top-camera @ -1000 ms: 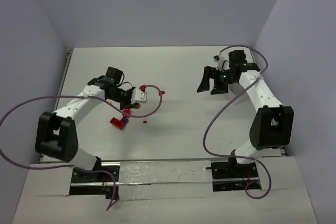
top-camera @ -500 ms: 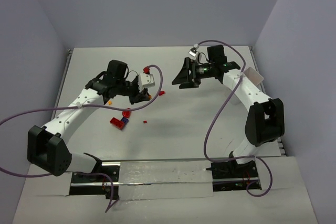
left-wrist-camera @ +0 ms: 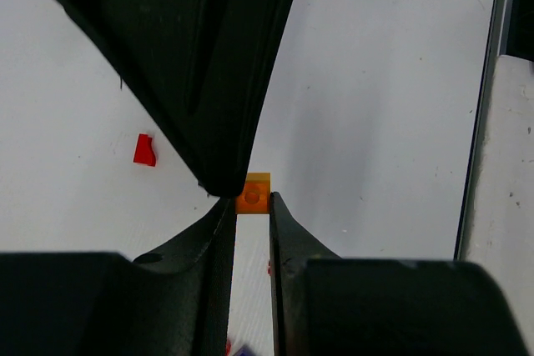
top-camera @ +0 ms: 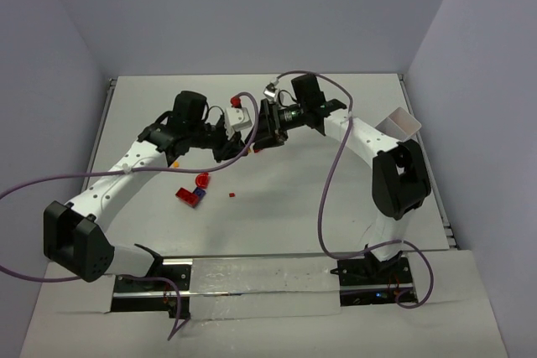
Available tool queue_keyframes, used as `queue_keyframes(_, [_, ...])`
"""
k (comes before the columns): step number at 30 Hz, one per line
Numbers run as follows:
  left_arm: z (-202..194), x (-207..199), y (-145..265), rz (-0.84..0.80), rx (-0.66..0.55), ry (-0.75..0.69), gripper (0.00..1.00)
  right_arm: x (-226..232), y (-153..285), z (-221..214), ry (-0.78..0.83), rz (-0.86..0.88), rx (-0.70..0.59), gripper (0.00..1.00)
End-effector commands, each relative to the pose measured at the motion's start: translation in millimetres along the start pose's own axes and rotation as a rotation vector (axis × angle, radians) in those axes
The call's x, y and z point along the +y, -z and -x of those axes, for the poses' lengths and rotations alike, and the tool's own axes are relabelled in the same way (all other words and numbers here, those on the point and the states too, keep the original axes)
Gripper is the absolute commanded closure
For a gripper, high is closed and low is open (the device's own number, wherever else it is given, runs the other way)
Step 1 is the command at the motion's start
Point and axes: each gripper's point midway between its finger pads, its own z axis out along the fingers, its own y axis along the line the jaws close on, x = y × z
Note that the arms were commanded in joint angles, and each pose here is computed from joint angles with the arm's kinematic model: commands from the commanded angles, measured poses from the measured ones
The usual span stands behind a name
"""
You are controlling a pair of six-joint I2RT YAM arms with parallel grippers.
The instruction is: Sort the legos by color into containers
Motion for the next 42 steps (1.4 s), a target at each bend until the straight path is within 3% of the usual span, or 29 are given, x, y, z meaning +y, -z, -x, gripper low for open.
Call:
queue_keyframes(1, [33.5,7.6,4.5,0.041,-0.071,-0.045,1.0,23.5,-4.4,6.3,0.042,0.067,0.011,0.36])
queue_keyframes(8, [36.4,13.0,3.7,0.065,-0.07,-0.045,1.0,23.2,-5.9,-2.5,0.026,0.082,0.025,0.45])
queue_keyframes(23, [35.4,23.4,2.4,0.116,-0.065,-0.028,1.0,27.2,0.0,-19.9,0.034,0.108,0.048,0.47])
queue_keyframes(26, [36.0,23.9,2.2,0.118,-0.067,-0.024,1.0,26.1,-0.6,-19.7,0.037,0.1,0.047,0.53])
queue_keyframes(36, [41.9,25.7,0.3,0.116,-0.081,-0.021,0.99,30.2,-12.8,-24.6,0.034,0.124,0.096,0.98])
queue_keyframes(38, [42.2,27.2,0.6,0.122,-0.081,-0.016,0.86,29.5,-12.7,-25.2,0.034,0.122,0.096,1.0])
queue_keyframes(40, [40.7,27.5,0.1,0.126,-0.076,-0.011,0.64,28.9,-11.0,-24.4,0.04,0.118,0.091,1.0])
queue_keyframes(42, [35.5,31.6,1.9,0.156,-0.057,-0.004,0.22,24.7,-3.5,-17.4,0.064,0.081,0.06,1.0])
